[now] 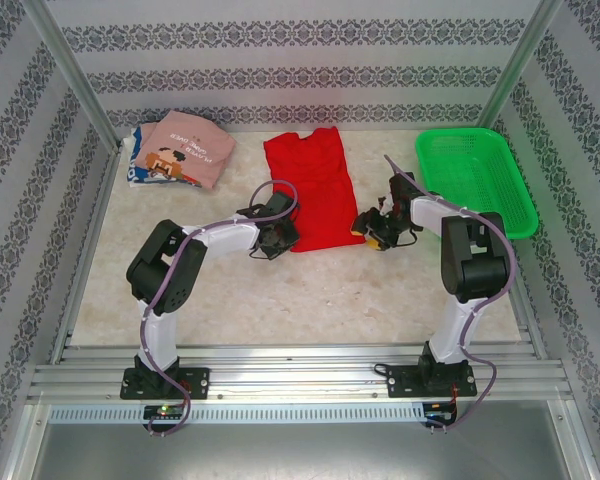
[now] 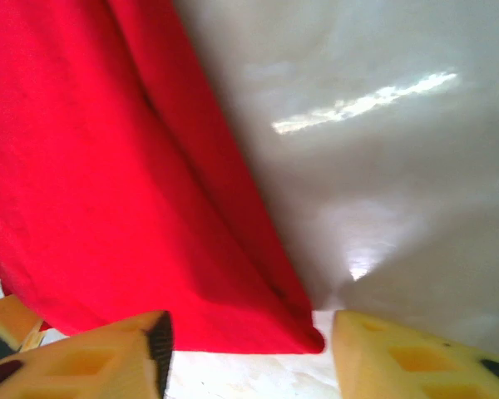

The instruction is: Fold and stack the t-shirts

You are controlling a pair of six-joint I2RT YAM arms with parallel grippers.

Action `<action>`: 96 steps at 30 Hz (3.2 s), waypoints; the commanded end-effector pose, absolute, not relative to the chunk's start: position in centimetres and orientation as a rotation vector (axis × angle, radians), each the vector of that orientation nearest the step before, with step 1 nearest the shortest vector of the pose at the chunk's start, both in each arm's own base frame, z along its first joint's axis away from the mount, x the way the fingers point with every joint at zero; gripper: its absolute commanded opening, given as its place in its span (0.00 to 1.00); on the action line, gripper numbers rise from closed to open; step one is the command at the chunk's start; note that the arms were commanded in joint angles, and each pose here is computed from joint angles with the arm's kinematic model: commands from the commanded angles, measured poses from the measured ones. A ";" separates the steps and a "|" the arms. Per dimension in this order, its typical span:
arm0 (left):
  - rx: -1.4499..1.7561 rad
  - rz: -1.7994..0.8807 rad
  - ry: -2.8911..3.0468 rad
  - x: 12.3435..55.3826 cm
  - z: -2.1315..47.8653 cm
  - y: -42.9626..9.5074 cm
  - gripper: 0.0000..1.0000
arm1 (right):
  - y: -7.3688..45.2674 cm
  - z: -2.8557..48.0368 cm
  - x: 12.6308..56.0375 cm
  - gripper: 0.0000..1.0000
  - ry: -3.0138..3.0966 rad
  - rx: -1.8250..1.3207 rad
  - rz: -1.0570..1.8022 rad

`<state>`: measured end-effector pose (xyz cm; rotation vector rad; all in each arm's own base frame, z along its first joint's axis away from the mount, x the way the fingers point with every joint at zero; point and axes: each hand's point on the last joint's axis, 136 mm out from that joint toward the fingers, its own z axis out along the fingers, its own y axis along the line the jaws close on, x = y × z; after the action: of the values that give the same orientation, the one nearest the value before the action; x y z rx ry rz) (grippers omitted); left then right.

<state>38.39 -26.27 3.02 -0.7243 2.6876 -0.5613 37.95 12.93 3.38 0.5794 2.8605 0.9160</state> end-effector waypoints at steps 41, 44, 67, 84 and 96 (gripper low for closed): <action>-0.600 -0.765 2.633 24.3 16.4 -20.7 0.00 | 15.5 15.1 21.3 0.00 2.772 0.723 0.979; -0.581 -0.756 2.631 25.2 16.9 -20.9 0.00 | 16.0 16.2 22.7 0.00 2.769 0.665 0.970; -0.545 -0.894 2.561 35.2 20.3 -21.4 0.00 | 14.2 21.0 33.1 0.00 2.702 0.522 0.866; -0.536 -0.882 2.572 40.5 18.8 -20.7 0.00 | 13.5 18.7 39.4 0.00 2.737 0.513 0.809; -0.560 -0.877 2.573 44.5 17.0 -19.5 0.00 | 13.1 16.3 43.9 0.00 2.754 0.544 0.800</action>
<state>42.73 -20.93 16.63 -0.5618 2.6109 -0.9097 42.51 14.54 16.40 0.5233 2.7736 0.8515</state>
